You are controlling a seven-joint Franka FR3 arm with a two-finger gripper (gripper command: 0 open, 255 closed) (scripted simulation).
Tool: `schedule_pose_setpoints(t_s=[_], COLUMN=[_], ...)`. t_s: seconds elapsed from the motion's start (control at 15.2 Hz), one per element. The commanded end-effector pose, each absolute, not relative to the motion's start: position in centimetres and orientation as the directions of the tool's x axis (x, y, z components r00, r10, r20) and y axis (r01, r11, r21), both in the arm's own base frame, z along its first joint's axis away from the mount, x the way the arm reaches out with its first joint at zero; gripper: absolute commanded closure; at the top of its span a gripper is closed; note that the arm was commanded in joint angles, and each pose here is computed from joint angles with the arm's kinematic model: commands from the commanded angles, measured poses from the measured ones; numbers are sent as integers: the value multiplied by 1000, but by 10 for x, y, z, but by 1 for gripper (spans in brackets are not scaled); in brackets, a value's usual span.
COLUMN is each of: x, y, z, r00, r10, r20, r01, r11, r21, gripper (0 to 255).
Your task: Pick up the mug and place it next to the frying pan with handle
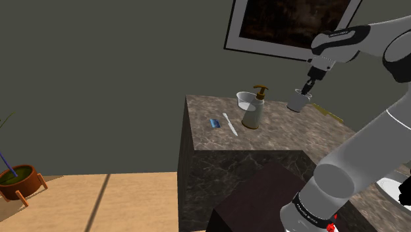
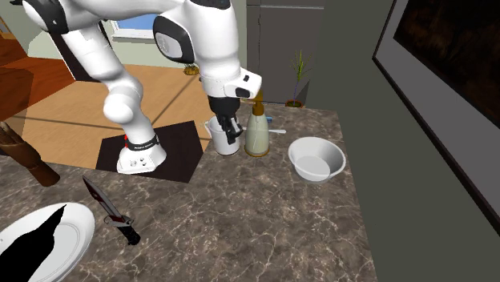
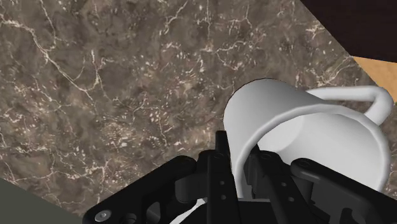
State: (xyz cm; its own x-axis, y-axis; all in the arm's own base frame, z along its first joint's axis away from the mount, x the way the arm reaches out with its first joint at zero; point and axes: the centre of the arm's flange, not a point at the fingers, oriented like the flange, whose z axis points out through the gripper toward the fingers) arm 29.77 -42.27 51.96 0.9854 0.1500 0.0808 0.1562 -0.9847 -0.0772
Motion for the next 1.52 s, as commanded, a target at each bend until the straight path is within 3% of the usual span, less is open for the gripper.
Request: schedule_pose_setpoints(t_s=[0.0, 1.45], x=[271, -14], y=[-420, -363], z=[522, 522], r00=[985, 985], r10=[151, 151], r20=[80, 80], r01=[157, 157], r11=[-985, -985], r21=[-76, -76], gripper=[255, 255])
